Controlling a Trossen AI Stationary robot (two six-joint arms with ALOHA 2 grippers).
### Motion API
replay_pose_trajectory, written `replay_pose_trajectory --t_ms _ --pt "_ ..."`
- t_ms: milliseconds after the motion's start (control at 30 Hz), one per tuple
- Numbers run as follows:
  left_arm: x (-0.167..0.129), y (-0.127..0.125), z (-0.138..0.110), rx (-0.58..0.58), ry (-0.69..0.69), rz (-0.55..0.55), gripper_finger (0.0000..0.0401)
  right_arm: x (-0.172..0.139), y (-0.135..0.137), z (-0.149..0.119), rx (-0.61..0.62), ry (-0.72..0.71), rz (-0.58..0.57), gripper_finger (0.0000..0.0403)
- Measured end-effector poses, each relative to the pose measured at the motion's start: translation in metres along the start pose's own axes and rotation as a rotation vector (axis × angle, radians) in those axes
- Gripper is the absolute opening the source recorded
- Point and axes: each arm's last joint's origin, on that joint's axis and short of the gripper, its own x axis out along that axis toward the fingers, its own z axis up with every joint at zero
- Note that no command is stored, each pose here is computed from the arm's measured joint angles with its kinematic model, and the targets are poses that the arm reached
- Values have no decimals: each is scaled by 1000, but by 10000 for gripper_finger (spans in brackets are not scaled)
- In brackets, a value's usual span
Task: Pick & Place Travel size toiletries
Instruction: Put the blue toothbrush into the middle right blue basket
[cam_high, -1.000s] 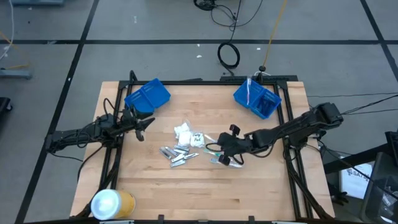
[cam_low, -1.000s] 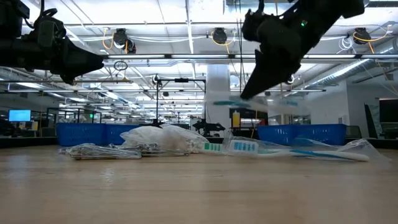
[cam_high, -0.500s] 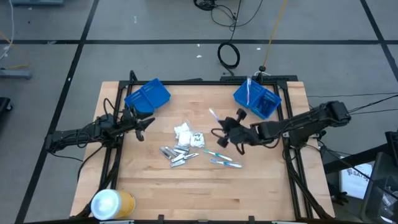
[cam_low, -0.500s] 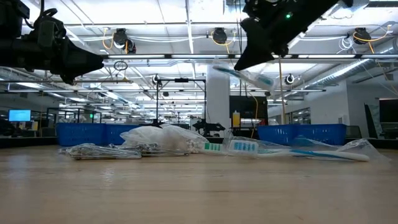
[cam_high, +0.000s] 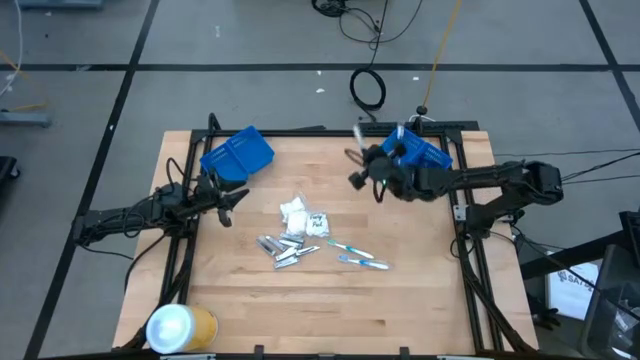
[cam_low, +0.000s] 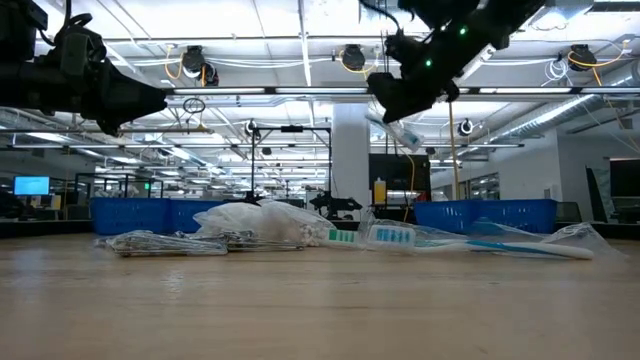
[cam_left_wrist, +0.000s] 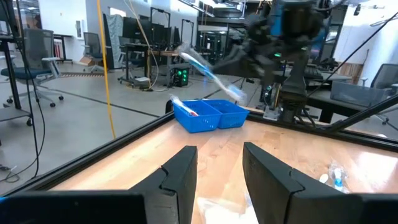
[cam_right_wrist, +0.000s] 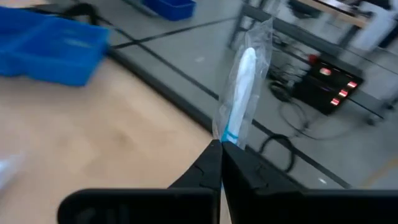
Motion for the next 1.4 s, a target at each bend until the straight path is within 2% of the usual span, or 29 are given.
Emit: replay_pose_trajectory --t_ms 233,367,533,667,967,1400 --pt "0 0 0 0 0 -1 127 39 -52 3 84 44 -196 0" --pt "0 0 0 0 0 -1 127 54 -77 -12 112 72 -282 0" --pt "0 0 0 0 0 0 127 66 -97 -41 198 89 -264 0" --pt "0 0 0 0 0 0 127 68 -104 -62 246 69 -265 0" --pt "0 0 0 0 0 0 127 62 -107 -97 262 52 -273 0" --pt "0 0 0 0 0 0 127 56 -108 -118 247 76 -272 0"
